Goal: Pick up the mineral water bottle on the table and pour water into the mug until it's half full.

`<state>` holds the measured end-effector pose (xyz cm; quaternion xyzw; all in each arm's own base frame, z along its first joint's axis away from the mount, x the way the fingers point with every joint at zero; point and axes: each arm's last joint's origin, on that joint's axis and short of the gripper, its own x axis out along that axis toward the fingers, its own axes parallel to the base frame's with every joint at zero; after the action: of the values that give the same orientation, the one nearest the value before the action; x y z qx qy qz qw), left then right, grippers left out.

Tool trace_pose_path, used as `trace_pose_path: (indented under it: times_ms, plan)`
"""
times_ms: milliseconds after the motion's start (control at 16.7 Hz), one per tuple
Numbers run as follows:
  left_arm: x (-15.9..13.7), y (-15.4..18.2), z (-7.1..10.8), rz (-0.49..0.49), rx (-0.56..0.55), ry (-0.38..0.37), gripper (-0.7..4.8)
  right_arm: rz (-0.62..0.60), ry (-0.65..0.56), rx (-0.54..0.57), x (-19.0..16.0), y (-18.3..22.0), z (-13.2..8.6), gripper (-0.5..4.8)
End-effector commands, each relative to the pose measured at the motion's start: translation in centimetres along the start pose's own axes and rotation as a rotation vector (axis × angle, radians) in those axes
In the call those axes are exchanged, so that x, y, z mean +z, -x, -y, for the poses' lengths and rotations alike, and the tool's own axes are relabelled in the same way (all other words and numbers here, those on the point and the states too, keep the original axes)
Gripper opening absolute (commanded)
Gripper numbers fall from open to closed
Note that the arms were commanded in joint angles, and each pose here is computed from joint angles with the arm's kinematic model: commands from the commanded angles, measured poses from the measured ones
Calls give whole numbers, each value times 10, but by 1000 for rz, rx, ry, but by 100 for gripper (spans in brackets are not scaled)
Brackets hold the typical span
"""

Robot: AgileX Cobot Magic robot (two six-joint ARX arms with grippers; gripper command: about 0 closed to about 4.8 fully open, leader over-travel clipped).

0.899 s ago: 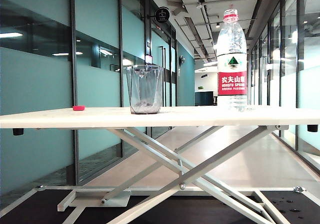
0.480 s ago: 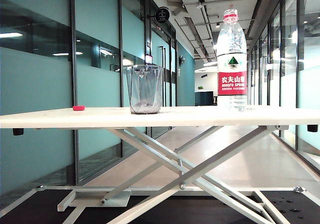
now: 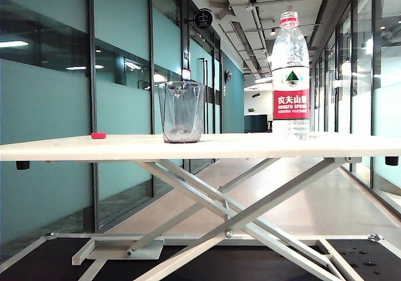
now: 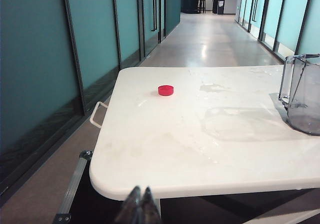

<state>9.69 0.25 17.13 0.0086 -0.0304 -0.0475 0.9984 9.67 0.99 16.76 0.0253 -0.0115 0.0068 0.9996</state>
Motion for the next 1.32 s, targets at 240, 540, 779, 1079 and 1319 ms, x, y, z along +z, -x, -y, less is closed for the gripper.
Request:
trace_pose_path:
  times_ms: [240,540,779,1079,1319]
  plan:
    - [2,0,0,14,-12,10,-5,15,-5,3,1,0,0,-6]
    - [2,2,11,-14,-385,161,-5,9,-3,160,1,0,-5,-6]
    - [3,7,19,-23,-700,130,-5,1,-4,385,1,2,-11,-5]
    - [6,7,19,17,-705,79,-5,38,46,392,3,2,-11,398]
    - [6,7,19,14,-706,92,-5,134,100,390,12,2,-12,479]
